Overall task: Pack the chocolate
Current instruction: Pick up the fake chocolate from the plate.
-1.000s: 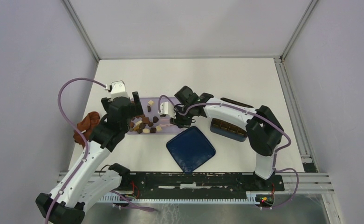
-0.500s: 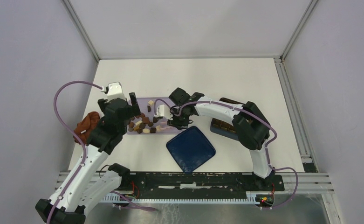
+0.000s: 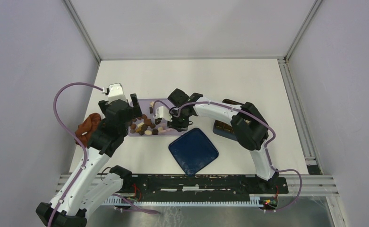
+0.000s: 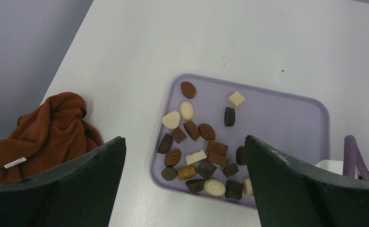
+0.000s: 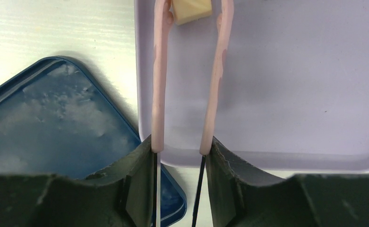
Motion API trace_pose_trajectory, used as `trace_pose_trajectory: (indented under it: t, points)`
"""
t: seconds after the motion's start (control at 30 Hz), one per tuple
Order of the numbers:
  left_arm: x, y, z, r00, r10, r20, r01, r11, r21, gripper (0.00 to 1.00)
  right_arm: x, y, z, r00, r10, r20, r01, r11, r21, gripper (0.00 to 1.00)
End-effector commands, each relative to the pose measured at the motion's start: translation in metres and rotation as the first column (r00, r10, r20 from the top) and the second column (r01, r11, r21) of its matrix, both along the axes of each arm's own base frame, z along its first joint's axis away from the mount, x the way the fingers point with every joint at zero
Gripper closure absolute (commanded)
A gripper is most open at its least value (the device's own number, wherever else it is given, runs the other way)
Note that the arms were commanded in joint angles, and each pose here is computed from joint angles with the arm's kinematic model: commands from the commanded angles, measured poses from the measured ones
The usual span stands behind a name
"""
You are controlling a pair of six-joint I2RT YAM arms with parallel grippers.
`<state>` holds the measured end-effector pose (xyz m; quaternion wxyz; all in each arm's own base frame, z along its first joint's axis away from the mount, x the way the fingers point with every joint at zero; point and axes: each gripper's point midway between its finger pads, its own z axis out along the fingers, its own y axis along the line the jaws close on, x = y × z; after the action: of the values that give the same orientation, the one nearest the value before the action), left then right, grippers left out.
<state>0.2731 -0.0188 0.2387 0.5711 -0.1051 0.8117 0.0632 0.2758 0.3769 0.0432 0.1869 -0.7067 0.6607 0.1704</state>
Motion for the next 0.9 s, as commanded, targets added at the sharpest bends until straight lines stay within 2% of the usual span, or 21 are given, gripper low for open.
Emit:
trace_pose_trajectory:
  t: [0.0, 0.3, 0.63, 0.87]
  points:
    - [0.003, 0.001, 0.008, 0.999, -0.017, 0.028, 0.016, 1.0, 0.022, 0.0, 0.005, 0.016, 0.01, 1.0, 0.025, 0.013, -0.025, 0.999, 0.028, 0.55]
    - [0.003, -0.001, 0.007, 0.999, -0.027, 0.026, 0.027, 0.999, 0.019, 0.0, 0.002, 0.022, 0.004, 0.999, 0.038, -0.005, -0.038, 0.999, 0.014, 0.55]
    - [0.004, -0.001, 0.006, 0.999, -0.028, 0.023, 0.028, 0.999, 0.021, 0.0, 0.003, 0.019, 0.022, 0.999, 0.023, 0.026, -0.024, 0.999, 0.042, 0.76]
    - [0.004, -0.001, 0.004, 0.999, -0.028, 0.017, 0.027, 0.999, 0.025, 0.0, 0.003, 0.014, 0.03, 0.999, 0.009, 0.036, -0.012, 0.998, 0.062, 0.84]
